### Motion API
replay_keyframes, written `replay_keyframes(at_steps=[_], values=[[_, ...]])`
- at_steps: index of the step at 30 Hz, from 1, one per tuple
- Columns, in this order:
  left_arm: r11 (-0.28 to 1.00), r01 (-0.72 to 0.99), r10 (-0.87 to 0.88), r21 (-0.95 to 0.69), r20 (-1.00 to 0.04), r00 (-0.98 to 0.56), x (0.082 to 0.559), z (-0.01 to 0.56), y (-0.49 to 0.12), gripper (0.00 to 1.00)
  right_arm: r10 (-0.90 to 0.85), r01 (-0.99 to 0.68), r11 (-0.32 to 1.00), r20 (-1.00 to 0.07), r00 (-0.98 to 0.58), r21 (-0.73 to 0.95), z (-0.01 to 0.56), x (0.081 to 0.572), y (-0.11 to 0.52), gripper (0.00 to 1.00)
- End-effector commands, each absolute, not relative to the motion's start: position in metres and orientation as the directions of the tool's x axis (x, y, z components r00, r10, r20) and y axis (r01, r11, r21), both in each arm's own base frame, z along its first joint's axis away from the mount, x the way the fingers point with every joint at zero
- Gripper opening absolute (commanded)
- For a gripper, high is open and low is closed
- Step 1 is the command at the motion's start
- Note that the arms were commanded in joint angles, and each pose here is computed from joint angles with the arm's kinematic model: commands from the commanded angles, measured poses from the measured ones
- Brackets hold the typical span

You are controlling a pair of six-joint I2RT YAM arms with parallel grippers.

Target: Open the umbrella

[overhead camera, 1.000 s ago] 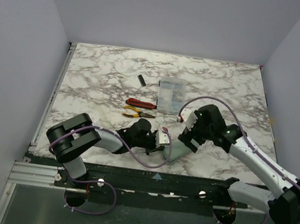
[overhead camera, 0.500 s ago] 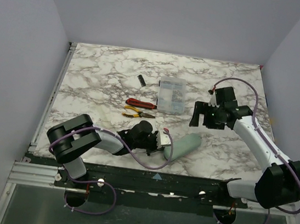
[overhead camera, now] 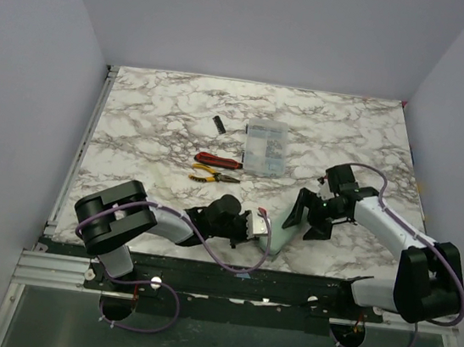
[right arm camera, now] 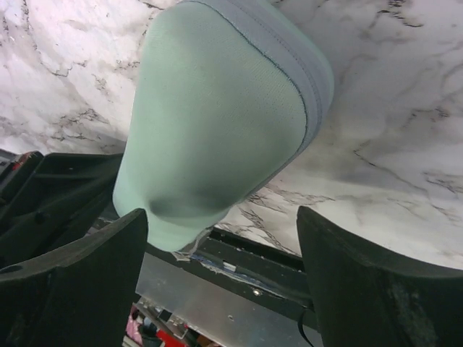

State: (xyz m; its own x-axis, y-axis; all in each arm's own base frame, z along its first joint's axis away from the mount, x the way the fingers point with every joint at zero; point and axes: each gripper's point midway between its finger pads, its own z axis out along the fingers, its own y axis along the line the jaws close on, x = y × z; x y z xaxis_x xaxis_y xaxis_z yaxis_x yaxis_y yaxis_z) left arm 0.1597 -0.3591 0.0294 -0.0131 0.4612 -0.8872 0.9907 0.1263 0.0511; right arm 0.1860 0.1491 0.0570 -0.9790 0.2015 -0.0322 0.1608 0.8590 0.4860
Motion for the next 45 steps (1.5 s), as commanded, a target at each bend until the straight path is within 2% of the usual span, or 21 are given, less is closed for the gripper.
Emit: replay_keyframes(at_steps=[1, 4, 7, 12, 17, 22, 31, 36, 39, 41, 45], values=[[0.083, 0.992, 0.399, 0.094, -0.916, 0.054, 0.157, 0.051, -0.375, 0.00, 0.196, 0.109, 0.813, -0.092, -0.976, 0.572, 0.057, 0.207, 0.166, 0.77], [0.029, 0.995, 0.391, 0.092, -0.917, 0.073, 0.147, 0.050, -0.377, 0.00, 0.165, 0.068, 0.820, -0.120, -0.979, 0.569, 0.049, 0.214, 0.166, 0.69], [-0.007, 0.994, 0.393, 0.110, -0.914, 0.104, 0.141, 0.048, -0.378, 0.00, 0.086, -0.028, 0.805, -0.163, -0.983, 0.593, 0.044, 0.216, 0.171, 0.55], [0.079, 0.992, 0.414, 0.102, -0.908, 0.060, 0.159, 0.044, -0.375, 0.00, -0.050, -0.159, 0.784, -0.194, -0.980, 0.600, 0.035, 0.208, 0.171, 0.35], [0.177, 0.984, 0.410, 0.026, -0.911, -0.049, 0.187, 0.046, -0.370, 0.00, -0.062, -0.176, 0.758, -0.200, -0.978, 0.628, 0.035, 0.212, 0.178, 0.19], [0.208, 0.978, 0.394, 0.021, -0.917, -0.064, 0.207, 0.051, -0.371, 0.00, -0.072, -0.178, 0.752, -0.189, -0.979, 0.635, 0.033, 0.212, 0.179, 0.00], [0.290, 0.957, 0.378, 0.017, -0.920, -0.099, 0.251, 0.058, -0.372, 0.00, -0.090, -0.188, 0.738, -0.182, -0.979, 0.649, 0.033, 0.211, 0.182, 0.00], [0.346, 0.938, 0.381, 0.019, -0.917, -0.121, 0.264, 0.057, -0.361, 0.00, -0.114, -0.228, 0.733, -0.215, -0.970, 0.641, 0.037, 0.229, 0.186, 0.00], [0.399, 0.917, 0.378, 0.008, -0.913, -0.157, 0.270, 0.052, -0.350, 0.00, -0.185, -0.302, 0.718, -0.247, -0.951, 0.628, 0.040, 0.240, 0.192, 0.00], [0.450, 0.891, 0.347, -0.066, -0.906, -0.242, 0.278, 0.048, -0.342, 0.00, -0.263, -0.367, 0.713, -0.257, -0.930, 0.597, 0.040, 0.241, 0.195, 0.00], [0.421, 0.898, 0.316, -0.132, -0.906, -0.281, 0.270, 0.051, -0.338, 0.00, -0.356, -0.443, 0.719, -0.264, -0.896, 0.536, 0.031, 0.253, 0.191, 0.00]])
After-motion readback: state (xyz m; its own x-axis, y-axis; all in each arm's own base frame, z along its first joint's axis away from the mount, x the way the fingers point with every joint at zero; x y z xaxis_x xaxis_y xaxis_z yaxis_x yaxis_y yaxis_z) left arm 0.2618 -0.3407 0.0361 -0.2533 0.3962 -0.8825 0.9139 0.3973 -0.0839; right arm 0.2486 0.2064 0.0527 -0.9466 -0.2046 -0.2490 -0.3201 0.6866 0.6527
